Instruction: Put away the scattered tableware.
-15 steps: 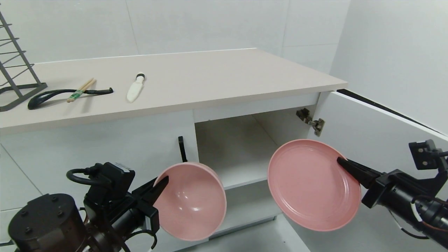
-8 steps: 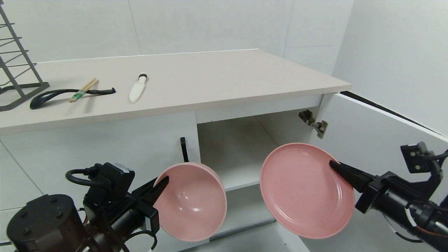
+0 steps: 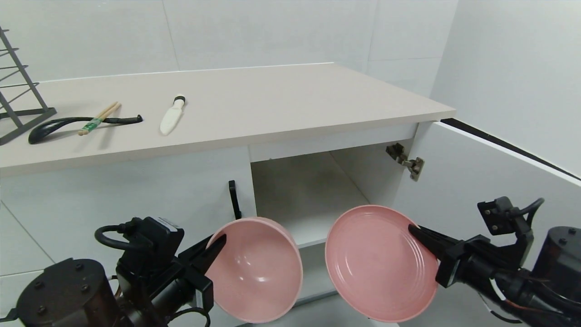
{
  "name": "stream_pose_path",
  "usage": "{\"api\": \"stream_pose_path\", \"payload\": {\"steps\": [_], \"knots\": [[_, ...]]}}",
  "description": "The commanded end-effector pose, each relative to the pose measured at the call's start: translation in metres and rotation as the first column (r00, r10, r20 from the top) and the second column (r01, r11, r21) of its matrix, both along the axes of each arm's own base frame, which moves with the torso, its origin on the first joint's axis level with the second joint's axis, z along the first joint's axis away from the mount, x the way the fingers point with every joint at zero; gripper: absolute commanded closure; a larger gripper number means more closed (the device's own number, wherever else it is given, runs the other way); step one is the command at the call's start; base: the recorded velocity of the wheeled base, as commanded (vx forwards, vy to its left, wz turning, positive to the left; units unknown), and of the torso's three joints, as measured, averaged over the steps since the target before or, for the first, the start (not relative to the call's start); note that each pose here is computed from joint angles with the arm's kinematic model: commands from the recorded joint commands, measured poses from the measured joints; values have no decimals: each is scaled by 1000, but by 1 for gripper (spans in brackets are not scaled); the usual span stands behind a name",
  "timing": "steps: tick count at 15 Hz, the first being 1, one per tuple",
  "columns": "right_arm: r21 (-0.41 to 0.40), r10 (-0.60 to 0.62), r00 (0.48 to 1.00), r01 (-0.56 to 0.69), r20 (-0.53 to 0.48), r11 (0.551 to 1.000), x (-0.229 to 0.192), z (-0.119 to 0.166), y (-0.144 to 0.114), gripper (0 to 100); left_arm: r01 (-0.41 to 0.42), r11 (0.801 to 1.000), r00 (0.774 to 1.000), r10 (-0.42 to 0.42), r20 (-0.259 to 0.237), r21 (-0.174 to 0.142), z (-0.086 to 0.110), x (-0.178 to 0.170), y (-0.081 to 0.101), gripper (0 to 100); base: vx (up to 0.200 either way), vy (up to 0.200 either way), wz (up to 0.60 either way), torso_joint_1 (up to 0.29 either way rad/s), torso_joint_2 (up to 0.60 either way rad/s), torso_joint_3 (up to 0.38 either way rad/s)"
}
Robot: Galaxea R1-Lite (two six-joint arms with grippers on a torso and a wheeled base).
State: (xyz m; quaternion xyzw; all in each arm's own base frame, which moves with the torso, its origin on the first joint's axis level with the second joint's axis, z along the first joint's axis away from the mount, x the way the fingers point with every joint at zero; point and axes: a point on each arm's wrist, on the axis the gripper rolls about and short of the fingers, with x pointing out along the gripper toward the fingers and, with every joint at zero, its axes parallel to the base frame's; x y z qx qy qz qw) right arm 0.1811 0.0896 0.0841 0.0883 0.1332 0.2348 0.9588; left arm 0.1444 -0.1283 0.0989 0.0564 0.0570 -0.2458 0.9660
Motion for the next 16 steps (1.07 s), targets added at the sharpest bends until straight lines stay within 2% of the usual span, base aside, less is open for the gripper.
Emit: {"api": "stream_pose_path", "payload": {"steps": [1, 3, 5, 7, 9, 10, 12, 15, 16], "knots": [[18, -9, 1000, 9, 9, 1000, 12, 0, 5, 100, 8, 1000, 1000, -8, -12, 11, -3, 0, -2, 100, 0, 0, 0, 0, 0, 0], [37, -33, 999, 32, 38, 999, 22, 4, 4, 100, 17, 1000, 1000, -17, -13, 12, -4, -1, -4, 100, 0, 0, 0, 0, 0, 0], [6, 8, 1000, -8, -29, 1000, 37, -16, 8, 100, -1, 1000, 1000, 1, -15, 20, -5, -2, -6, 100, 100, 0, 0, 1, 6, 4], [-6, 22, 998, -22, -67, 1000, 55, -33, 17, 100, 33, 999, 999, -32, -13, 22, -5, -10, -14, 100, 200, 0, 0, -5, 2, 2], [18, 69, 996, -68, -51, 998, 66, -36, 32, 100, 40, 999, 999, -39, -16, 36, -7, -16, -20, 100, 0, 0, 0, 0, 0, 0], [54, 95, 995, -93, -28, 994, 76, -34, 41, 100, 22, 998, 999, -21, -25, 56, -12, -16, -22, 100, 0, 0, 0, 0, 0, 0], [44, 92, 995, -90, -49, 995, 88, -49, 47, 100, 9, 997, 999, -7, -35, 71, -15, -15, -23, 100, 0, 0, 0, 0, 0, 0], [20, 89, 991, -87, -105, 996, 94, -71, 49, 100, 15, 999, 999, -14, -32, 44, -12, -17, -23, 100, 0, 0, 0, 0, 0, 0], [26, 86, 992, -84, -93, 996, 102, -74, 52, 100, 15, 999, 999, -14, -30, 42, -11, -17, -23, 100, 0, 0, 0, 0, 0, 0]]}}
